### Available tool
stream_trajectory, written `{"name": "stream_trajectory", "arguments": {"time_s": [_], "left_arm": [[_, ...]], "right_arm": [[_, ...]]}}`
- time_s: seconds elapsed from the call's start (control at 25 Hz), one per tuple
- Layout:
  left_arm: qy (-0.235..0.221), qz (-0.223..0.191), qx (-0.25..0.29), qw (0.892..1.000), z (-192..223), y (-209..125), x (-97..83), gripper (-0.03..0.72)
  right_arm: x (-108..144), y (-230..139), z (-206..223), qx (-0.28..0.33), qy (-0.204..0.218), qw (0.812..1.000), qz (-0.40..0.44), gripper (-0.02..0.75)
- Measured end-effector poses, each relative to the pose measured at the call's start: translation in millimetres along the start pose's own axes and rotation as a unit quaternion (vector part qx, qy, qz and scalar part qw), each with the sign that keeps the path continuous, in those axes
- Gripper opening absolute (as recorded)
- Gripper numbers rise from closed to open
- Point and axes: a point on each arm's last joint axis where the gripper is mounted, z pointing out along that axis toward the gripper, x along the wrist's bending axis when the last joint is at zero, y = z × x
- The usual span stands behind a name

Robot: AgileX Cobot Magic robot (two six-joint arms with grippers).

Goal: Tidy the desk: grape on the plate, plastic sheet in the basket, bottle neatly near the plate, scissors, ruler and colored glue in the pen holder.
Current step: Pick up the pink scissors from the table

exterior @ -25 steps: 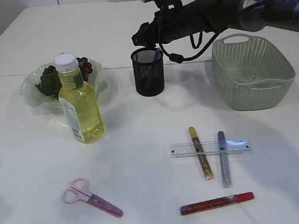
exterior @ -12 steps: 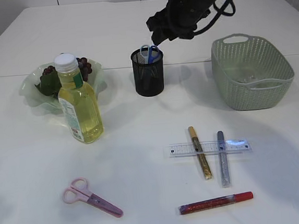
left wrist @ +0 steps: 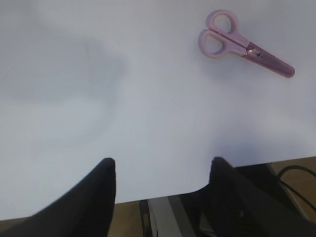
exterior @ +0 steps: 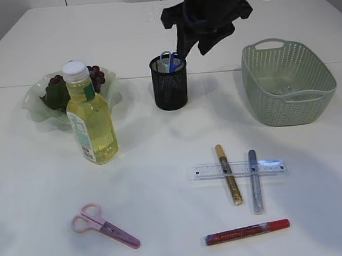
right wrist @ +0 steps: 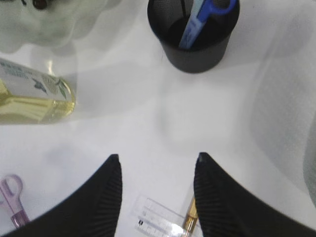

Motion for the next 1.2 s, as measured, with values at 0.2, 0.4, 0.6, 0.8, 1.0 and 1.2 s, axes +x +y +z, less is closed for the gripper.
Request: {"name": "stream_trajectory", "arguments": {"time_s": [0.2,0.4,0.6,0.8,1.0,1.2], "left_arm": [[-0.004,0.001,-0.028,1.000,-0.1,5.1,-0.8,0.435],[0.017,-0.018,-0.038,0.999,-1.2,8.4,12.1,0.435],[0.040,-0.067,-0.045,0.996,-3.6,10.6,34.4,0.435],[0.043,-0.073,-0.047,0.995,-4.0,10.9,37.4,0.435],[0.043,-0.070,-0.046,0.996,-4.0,10.7,37.4,0.435],[0.044,-0.066,-0.044,0.996,-4.0,10.4,37.4,0.435]], "right_arm": [[40.0,-6.9,5.9,0.024,-0.012,0.999,-0.045,0.385],[91.3,-16.3,10.2,0.033,0.004,0.995,-0.095,0.385],[127.2,-25.9,11.4,0.036,0.013,0.990,-0.133,0.385],[162.1,-37.9,11.4,0.040,0.029,0.984,-0.169,0.385],[189.4,-52.4,32.4,0.065,0.038,0.978,-0.196,0.385],[204.5,-67.3,68.5,0.105,0.043,0.971,-0.210,0.367]]}}
